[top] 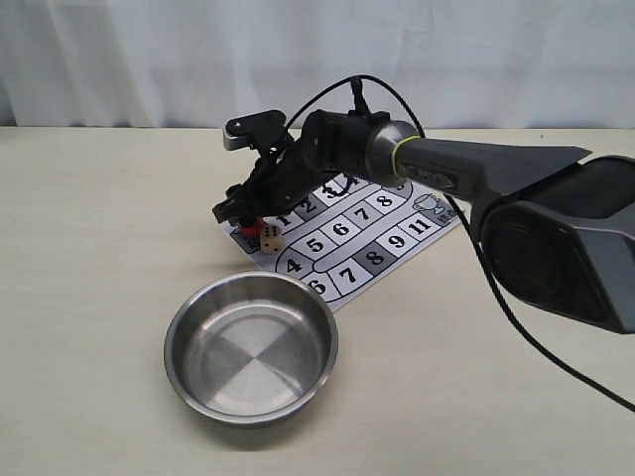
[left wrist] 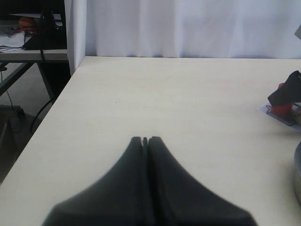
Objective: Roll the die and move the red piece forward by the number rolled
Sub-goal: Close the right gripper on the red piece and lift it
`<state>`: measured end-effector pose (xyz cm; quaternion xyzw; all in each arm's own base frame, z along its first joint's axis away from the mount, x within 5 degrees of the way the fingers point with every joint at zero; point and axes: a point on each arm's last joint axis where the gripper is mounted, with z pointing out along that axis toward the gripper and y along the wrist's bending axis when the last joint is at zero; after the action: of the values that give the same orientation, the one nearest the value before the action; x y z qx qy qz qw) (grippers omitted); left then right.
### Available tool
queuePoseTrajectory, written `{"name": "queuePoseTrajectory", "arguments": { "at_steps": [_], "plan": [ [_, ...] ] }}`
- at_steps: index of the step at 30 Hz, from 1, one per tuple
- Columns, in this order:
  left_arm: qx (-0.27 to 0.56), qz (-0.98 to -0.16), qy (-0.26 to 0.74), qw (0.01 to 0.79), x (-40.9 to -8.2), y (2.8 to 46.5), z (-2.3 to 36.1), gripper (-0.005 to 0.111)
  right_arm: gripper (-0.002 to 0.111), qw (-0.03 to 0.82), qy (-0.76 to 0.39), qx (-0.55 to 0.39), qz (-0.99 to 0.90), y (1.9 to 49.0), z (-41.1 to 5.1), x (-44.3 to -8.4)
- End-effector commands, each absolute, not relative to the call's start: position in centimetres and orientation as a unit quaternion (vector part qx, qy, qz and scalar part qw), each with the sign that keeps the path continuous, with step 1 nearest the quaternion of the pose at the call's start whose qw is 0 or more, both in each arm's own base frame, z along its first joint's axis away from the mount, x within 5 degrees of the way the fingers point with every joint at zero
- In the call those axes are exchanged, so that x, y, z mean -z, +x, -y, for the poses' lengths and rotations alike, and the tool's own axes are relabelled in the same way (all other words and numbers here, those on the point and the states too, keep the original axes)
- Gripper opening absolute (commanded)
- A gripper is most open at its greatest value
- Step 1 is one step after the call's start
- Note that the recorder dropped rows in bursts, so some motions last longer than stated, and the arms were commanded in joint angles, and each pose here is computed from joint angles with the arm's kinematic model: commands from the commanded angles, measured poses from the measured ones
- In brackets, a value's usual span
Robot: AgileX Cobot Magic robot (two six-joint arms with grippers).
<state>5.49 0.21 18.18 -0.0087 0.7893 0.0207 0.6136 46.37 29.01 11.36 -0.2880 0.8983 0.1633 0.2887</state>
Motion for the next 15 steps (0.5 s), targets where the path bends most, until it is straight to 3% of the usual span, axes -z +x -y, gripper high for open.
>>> {"name": "queuePoseTrajectory", "arguments": {
  "at_steps": [1, 15],
  "plan": [
    [-0.019, -0.784, -0.005, 0.621, -18.49, 5.5, -0.17, 0.0, 0.062, 0.304, -0.286, -0.164, -0.894, 46.69, -29.01, -11.57],
    [-0.019, -0.784, -0.005, 0.621, -18.49, 5.5, -0.17, 0.0, 0.062, 0.308, -0.285, -0.164, -0.893, 46.75, -29.02, -11.61]
  ]
}}
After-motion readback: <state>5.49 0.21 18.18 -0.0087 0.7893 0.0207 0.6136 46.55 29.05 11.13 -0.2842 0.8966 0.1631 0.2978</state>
